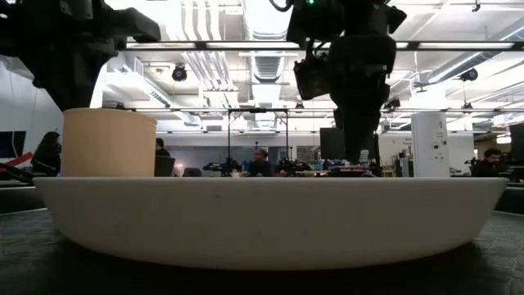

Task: Set up tray
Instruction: Adjust the white plate on the black tray, then put the black bowl on the white plate

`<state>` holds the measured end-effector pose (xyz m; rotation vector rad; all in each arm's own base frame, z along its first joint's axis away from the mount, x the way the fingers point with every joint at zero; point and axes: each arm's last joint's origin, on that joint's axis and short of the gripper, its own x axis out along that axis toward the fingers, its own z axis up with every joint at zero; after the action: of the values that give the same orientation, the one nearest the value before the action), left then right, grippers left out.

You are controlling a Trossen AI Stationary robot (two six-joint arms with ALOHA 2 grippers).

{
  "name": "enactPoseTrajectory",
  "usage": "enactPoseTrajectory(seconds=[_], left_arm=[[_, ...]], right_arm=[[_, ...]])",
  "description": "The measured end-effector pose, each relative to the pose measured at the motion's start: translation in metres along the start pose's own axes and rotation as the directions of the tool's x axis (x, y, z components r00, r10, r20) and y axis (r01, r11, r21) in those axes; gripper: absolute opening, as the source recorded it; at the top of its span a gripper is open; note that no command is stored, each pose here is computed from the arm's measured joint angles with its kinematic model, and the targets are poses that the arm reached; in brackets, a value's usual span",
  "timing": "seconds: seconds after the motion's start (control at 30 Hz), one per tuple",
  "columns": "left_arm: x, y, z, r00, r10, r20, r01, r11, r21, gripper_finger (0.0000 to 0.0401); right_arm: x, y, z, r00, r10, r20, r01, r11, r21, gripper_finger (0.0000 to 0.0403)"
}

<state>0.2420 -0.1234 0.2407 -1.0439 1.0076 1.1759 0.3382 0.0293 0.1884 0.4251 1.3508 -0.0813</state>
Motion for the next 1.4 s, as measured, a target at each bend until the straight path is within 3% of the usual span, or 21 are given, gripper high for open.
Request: enactPoseTrajectory(seconds=[0.33,0.6,0.7,0.93,1.0,1.2,1.4], left_arm=[[-0.024,-0.002,-0.002,0.99,-0.077,0.117,0.072,0.996,0.044,0.0032],[-0.053,0.003,0.008,0.979,-0.038,0.199,0.019,0.995,0.098,0.0032],[-0.06,0.004,0.012,0.972,-0.035,0.233,0.01,0.994,0.106,0.0032],[-0.064,0.007,0.015,0.968,-0.023,0.25,-0.01,0.992,0.129,0.0032],[-0.064,0.007,0.014,0.968,-0.023,0.25,-0.013,0.99,0.139,0.0032],[-0.063,0.012,0.017,0.967,-0.024,0.255,-0.015,0.988,0.151,0.0032],[-0.068,0.025,0.036,0.948,-0.068,0.31,0.029,0.991,0.13,0.0032]], right_arm=[[0.03,-0.004,0.0,0.996,-0.058,0.067,0.052,0.995,0.082,0.0053],[0.041,0.001,0.0,0.998,0.019,0.064,-0.024,0.998,0.065,0.0052],[0.053,0.006,0.002,0.993,0.112,0.029,-0.113,0.992,0.049,0.0052],[0.054,0.025,0.013,0.976,0.206,0.074,-0.203,0.978,-0.041,0.0052],[0.052,0.024,0.015,0.978,0.191,0.088,-0.187,0.981,-0.049,0.0052],[0.032,0.009,0.017,0.985,-0.012,0.17,0.008,1.0,0.021,0.0052],[-0.004,-0.005,0.02,0.971,-0.022,0.237,0.013,0.999,0.04,0.0059]])
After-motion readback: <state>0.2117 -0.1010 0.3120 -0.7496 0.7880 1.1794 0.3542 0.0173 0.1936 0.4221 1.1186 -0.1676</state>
